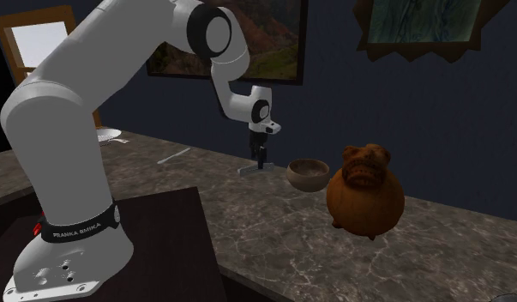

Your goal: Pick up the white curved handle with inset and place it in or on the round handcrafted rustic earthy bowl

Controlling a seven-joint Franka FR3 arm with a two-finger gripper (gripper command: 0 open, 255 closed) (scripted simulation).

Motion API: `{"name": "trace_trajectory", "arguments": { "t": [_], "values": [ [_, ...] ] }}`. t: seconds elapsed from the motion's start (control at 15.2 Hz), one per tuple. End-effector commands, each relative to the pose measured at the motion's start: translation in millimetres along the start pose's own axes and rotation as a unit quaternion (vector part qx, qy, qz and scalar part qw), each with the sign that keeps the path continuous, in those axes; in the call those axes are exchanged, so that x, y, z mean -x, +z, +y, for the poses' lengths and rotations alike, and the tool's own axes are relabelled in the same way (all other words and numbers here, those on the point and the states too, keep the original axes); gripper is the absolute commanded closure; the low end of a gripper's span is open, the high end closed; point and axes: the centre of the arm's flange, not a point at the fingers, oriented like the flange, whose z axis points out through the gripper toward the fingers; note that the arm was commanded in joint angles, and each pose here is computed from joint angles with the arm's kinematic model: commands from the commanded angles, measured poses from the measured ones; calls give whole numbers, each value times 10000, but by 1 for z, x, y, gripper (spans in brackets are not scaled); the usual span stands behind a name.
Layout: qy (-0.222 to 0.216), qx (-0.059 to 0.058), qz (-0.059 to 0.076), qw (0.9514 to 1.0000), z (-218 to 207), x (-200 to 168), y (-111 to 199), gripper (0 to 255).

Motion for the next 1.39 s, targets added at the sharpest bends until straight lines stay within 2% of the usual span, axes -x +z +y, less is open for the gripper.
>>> {"name": "trace_trajectory", "arguments": {
  "t": [0.0,0.2,0.66,0.73,1.32],
  "values": [
    [2,0,2,10000,-1,-1,11,0],
    [2,0,2,10000,-1,-1,24,0],
    [2,0,1,10000,-1,-1,24,0],
    [2,0,1,10000,-1,-1,24,255],
    [2,0,2,10000,-1,-1,24,255]
  ]
}}
